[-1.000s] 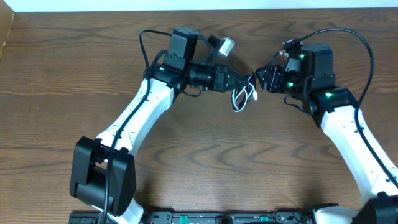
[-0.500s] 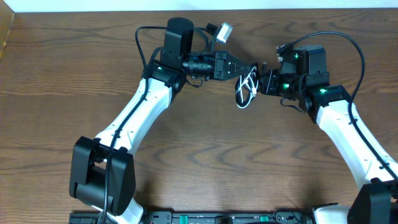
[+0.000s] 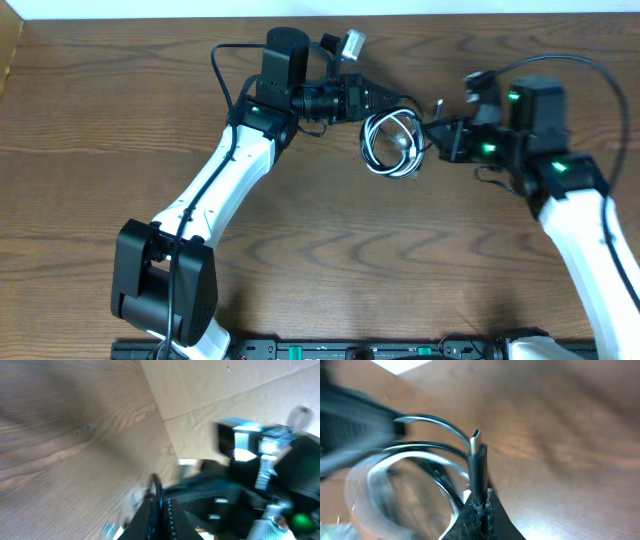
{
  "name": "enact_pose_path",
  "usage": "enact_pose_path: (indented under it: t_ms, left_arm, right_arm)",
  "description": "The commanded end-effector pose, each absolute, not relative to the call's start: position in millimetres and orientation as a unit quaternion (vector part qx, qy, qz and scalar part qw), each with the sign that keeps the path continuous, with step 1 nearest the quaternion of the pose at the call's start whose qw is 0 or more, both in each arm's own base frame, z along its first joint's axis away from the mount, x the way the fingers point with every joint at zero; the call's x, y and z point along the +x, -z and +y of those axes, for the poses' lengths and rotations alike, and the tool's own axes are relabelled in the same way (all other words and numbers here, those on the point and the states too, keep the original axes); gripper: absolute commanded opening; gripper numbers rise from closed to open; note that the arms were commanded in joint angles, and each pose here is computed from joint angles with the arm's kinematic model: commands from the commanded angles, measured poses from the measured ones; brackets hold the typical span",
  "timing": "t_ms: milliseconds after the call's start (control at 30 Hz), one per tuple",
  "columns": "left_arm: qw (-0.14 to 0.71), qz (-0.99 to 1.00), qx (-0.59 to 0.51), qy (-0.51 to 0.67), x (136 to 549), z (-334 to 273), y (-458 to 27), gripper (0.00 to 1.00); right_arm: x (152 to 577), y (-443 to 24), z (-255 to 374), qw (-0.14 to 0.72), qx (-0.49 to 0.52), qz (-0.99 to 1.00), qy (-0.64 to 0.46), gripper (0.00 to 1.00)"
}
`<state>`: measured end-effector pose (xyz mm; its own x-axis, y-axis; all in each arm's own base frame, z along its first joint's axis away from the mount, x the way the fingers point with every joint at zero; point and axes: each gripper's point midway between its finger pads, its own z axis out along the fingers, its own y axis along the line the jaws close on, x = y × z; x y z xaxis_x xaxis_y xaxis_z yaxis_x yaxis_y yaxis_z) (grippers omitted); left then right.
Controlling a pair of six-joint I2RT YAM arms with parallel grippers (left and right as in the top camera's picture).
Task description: Untangle cables
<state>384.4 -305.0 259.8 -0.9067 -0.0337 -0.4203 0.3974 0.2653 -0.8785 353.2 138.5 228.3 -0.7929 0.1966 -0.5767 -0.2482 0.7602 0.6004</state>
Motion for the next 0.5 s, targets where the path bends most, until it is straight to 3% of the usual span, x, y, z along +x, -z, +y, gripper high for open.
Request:
enact_pose_path:
  t_ms: [0,467]
  left_arm:
    - [0.197,0.773,0.098,0.595,393,-302,-275,0.07]
    - [0.158,0.772,0.043,0.615,394,-304,-281,0.07]
  right_arm:
    - [342,-257,144,0.346,-0.045,0.863,-0.366,0.01]
    - [349,-245,141,0.341,-0.023,0.874,-0.344,0.01]
